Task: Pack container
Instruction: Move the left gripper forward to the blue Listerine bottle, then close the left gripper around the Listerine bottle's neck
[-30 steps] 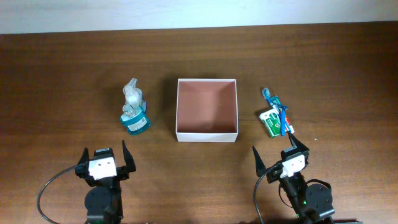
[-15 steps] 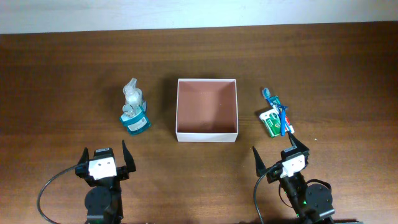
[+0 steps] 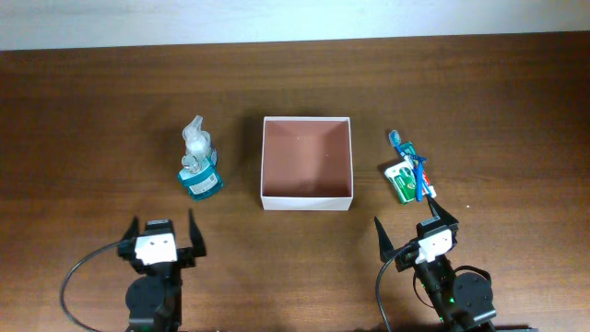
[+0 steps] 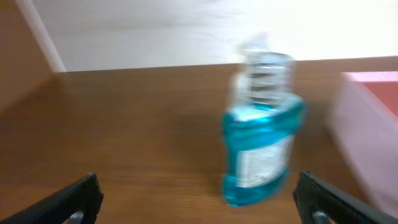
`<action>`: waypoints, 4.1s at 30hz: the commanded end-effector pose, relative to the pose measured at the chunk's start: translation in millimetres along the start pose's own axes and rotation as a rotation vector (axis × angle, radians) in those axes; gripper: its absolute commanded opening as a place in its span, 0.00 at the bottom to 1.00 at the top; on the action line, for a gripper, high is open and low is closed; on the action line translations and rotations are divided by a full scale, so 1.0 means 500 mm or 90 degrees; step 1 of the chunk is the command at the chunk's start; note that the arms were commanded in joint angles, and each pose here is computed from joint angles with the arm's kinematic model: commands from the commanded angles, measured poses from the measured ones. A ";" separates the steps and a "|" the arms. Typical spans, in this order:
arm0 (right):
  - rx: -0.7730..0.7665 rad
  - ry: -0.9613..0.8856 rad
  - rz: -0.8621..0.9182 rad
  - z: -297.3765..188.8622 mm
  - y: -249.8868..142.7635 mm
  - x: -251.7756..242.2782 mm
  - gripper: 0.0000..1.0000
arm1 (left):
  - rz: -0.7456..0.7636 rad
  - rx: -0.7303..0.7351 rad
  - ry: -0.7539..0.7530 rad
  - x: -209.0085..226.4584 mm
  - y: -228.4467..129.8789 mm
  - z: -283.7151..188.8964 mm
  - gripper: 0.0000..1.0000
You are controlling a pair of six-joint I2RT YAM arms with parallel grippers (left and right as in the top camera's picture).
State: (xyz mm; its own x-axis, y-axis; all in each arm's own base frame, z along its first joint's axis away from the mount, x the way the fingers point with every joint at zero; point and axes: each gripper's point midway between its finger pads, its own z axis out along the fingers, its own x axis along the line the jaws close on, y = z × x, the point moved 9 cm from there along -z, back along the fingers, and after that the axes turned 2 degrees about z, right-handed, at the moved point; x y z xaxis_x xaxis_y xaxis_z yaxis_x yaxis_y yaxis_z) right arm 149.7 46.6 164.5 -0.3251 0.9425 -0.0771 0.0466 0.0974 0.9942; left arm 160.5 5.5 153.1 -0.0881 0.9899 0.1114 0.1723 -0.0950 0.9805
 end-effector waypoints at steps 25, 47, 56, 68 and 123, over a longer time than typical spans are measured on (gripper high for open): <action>0.006 -0.003 -0.002 0.000 -0.005 -0.002 0.99 | -0.012 0.121 -0.324 -0.015 0.475 -0.151 0.99; 0.006 -0.003 -0.002 0.000 -0.005 -0.002 0.99 | -0.081 0.405 -0.186 -0.012 0.415 0.016 0.99; 0.006 -0.003 -0.002 0.000 -0.005 -0.002 0.99 | -0.075 0.575 -0.177 -0.038 0.320 0.152 0.75; 0.006 -0.003 -0.002 0.000 -0.005 -0.002 0.99 | -0.075 0.676 -0.173 -0.062 0.225 0.260 0.71; 0.006 -0.003 -0.002 0.000 -0.005 -0.002 0.99 | -0.049 0.666 -0.131 -0.064 0.178 0.333 0.81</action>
State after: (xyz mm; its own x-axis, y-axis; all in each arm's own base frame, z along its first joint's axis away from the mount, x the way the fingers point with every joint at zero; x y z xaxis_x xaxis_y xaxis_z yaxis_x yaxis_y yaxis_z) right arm 149.8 46.6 164.4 -0.3248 0.9426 -0.0771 0.0473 0.0976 0.9941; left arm 338.8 -18.7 210.2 0.0244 0.9963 -0.0822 0.9388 0.0054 0.3444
